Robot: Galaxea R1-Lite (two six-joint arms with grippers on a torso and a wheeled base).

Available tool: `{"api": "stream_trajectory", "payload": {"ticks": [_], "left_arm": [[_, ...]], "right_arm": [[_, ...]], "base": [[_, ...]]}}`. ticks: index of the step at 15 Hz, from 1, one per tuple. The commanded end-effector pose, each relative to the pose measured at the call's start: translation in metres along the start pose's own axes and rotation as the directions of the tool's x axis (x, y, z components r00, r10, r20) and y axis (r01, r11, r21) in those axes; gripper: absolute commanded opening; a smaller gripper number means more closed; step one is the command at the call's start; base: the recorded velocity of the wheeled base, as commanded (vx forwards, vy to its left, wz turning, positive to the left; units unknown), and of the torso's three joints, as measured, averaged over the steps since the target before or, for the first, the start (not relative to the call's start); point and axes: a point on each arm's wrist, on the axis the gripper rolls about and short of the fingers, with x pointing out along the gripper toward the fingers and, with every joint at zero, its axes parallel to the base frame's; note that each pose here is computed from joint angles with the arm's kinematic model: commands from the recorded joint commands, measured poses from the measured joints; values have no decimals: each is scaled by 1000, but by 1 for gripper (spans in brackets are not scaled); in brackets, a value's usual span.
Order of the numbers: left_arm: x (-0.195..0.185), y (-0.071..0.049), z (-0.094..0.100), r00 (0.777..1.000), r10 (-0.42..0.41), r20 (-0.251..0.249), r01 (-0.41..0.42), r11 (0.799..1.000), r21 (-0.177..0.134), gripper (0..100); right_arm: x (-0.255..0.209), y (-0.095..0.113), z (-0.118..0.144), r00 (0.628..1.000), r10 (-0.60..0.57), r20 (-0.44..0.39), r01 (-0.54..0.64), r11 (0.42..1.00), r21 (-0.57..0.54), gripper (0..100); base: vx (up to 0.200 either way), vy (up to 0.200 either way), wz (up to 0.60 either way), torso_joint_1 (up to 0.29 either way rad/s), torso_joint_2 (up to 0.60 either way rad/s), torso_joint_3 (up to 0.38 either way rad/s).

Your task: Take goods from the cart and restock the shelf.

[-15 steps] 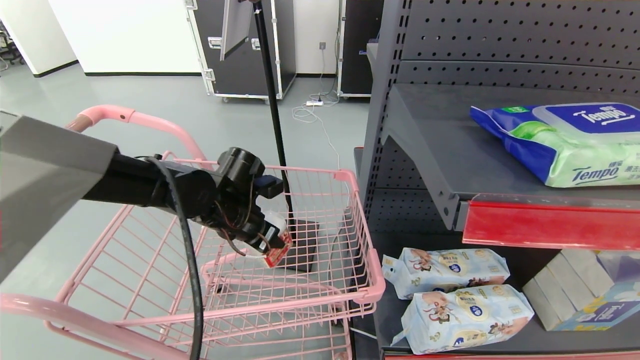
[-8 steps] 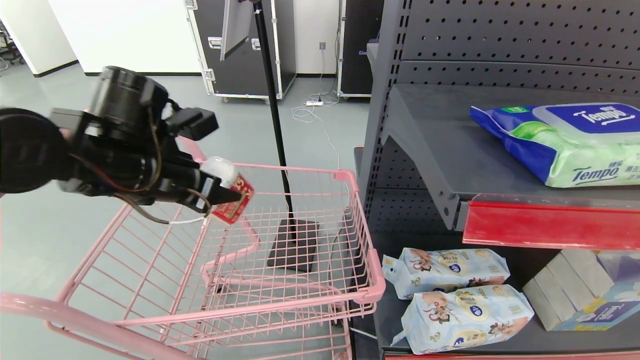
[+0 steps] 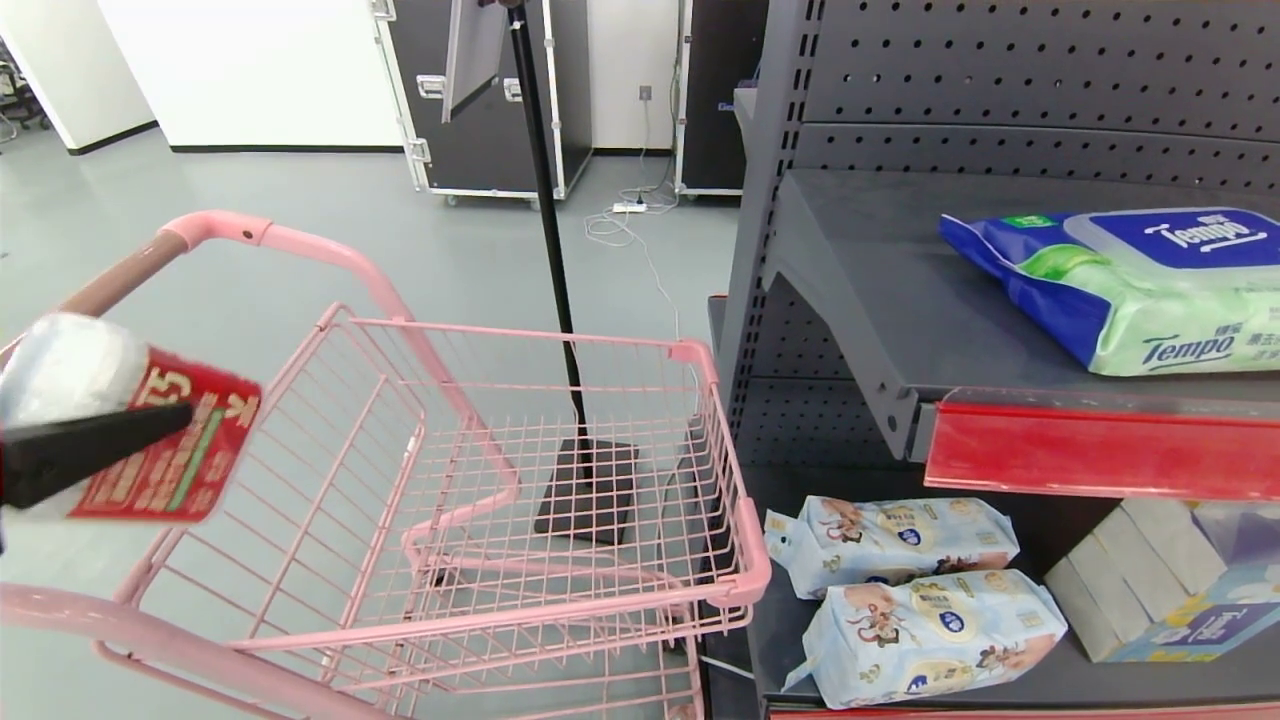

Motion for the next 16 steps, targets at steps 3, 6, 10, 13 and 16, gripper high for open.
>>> {"api": "stream_trajectory", "payload": {"ticks": [3,6,10,13,16], "left_arm": [[-64,-12,-68,990,-8,142,8,1000,1,0],[-72,-13,-72,985,-1,173,0,1000,2,0],[-76,-14,-72,981,-2,192,0,1000,6,0],[-77,-14,-72,980,-6,197,4,1000,10,0],[-79,-14,-70,978,-4,209,1,1000,13,0]], "right_arm": [[0,0,0,1000,0,0,0,1000,1,100],[0,0,0,1000,0,0,0,1000,-1,100],[0,0,0,1000,0,0,0,1000,1,100],[0,0,0,1000,0,0,0,1000,1,100],[0,0,0,1000,-2,0,2,1000,1,100]], "base": [[0,0,0,61,-313,-238],[0,0,0,102,-474,-354],[0,0,0,156,-516,-366],[0,0,0,191,-559,-378],[0,0,0,206,-593,-382]]}}
